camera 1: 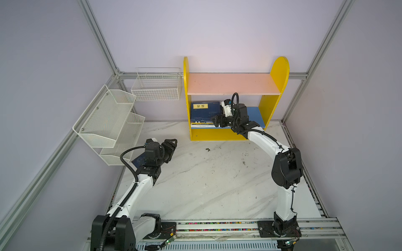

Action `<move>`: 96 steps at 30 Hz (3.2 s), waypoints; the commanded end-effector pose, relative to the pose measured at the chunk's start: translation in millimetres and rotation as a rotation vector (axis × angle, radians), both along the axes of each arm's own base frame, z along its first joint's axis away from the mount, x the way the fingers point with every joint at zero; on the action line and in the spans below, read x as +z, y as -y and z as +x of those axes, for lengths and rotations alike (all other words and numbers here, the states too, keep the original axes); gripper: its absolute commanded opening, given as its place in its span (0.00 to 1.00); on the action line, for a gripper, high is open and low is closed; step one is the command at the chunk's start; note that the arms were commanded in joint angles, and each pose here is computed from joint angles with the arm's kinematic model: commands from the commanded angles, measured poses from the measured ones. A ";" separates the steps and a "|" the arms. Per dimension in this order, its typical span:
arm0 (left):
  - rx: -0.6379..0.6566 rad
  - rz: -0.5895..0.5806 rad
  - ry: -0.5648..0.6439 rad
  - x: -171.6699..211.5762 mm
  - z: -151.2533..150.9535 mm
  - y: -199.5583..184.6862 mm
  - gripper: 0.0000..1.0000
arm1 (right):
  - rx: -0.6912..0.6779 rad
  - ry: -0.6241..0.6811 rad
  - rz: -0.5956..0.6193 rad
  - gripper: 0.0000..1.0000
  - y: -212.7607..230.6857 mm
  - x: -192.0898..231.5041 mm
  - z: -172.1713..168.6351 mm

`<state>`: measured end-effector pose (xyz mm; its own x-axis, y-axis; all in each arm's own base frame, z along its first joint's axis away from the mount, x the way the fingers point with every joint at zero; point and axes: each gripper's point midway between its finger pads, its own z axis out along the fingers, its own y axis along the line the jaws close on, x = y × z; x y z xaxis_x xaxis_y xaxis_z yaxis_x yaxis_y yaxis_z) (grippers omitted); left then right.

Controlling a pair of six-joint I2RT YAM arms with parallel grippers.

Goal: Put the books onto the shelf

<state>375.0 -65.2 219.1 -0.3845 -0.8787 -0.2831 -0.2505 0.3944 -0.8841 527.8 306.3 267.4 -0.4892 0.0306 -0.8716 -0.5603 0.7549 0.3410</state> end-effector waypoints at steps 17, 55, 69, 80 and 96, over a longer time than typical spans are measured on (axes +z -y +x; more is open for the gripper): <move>0.014 -0.015 0.008 -8.4 -8.4 -5.1 0.71 | 0.025 0.015 0.060 0.80 -7.2 14.5 2.7; -0.015 0.025 -0.041 -20.0 8.1 -6.2 0.74 | 0.000 0.062 -0.172 0.85 -1.9 -21.4 -5.4; -0.014 0.018 -0.045 -20.2 11.6 -6.0 0.74 | -0.020 0.061 -0.197 0.82 -8.1 -32.3 2.7; -0.013 0.013 -0.044 -20.8 11.3 -6.0 0.74 | -0.023 0.052 -0.230 0.80 -12.0 -44.2 3.6; -0.003 0.001 -0.045 -24.1 14.4 -8.4 0.74 | -0.031 0.050 -0.224 0.70 -16.8 -48.7 9.4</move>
<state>381.0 -58.2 178.5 -0.4185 -0.8702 -0.2600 -0.3346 0.4139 -0.8466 539.9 312.2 241.2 -0.4142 -0.1131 -0.9031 -0.5274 0.8385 0.1368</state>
